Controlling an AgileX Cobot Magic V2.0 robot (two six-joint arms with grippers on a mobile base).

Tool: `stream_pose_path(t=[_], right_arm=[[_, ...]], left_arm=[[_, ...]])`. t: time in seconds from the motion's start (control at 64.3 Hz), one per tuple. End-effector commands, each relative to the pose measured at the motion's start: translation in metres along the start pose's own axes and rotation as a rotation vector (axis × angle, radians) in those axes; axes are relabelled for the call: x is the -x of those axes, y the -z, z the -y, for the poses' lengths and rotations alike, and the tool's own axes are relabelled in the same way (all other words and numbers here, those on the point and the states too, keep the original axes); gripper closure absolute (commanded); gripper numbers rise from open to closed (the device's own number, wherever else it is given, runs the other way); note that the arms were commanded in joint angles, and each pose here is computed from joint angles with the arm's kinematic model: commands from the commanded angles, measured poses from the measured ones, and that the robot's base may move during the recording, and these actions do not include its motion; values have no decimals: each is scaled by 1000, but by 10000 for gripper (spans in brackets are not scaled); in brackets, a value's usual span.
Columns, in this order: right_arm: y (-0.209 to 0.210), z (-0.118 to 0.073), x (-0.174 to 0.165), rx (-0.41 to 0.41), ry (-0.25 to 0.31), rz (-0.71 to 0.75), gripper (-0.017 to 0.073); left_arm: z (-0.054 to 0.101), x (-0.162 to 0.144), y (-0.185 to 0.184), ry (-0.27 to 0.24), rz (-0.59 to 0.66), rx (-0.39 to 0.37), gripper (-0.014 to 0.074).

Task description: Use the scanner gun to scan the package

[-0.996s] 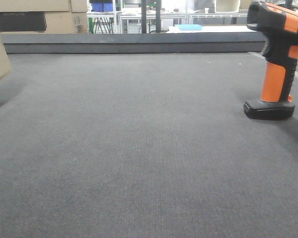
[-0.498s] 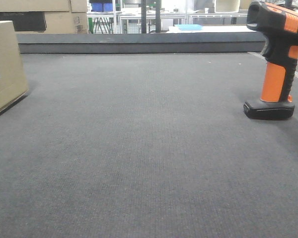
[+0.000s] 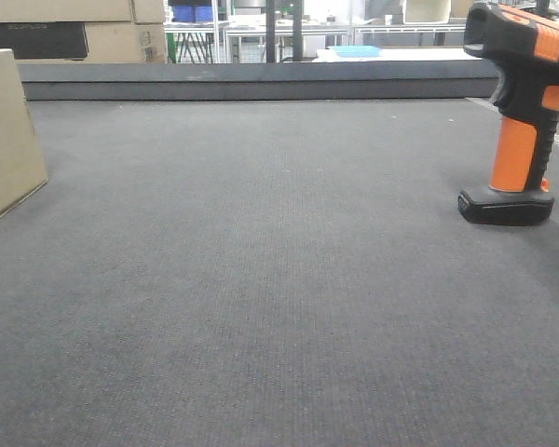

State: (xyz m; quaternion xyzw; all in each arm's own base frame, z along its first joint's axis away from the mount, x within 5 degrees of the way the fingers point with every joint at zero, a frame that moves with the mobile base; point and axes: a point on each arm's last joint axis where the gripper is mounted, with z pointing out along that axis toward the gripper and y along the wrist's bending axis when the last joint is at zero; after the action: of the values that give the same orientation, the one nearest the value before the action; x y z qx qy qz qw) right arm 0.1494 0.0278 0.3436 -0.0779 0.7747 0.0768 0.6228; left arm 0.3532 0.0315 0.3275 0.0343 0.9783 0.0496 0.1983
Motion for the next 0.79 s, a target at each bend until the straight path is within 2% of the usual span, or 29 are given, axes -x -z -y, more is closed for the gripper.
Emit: stream_pose_path(t=[0.0, 0.156, 0.264, 0.498, 0.638, 0.778], right_arm=[[2, 3, 2, -17, 6, -4, 713], [3, 11, -2, -67, -17, -37, 713], [4, 13, -3, -77, -12, -51, 713], [11, 11, -18, -73, -9, -72, 713], [20, 10, -32, -84, -8, -44, 713], [33, 8, -46, -96, -4, 4, 713]], left_arm=[[1, -4, 27, 12, 52, 4, 4], [1, -17, 64, 17, 118, 13, 50], [2, -32, 85, 19, 182, 22, 132], [10, -89, 108, 22, 405, 48, 526], [17, -129, 112, 21, 551, 67, 706], [23, -166, 108, 20, 692, 85, 704]])
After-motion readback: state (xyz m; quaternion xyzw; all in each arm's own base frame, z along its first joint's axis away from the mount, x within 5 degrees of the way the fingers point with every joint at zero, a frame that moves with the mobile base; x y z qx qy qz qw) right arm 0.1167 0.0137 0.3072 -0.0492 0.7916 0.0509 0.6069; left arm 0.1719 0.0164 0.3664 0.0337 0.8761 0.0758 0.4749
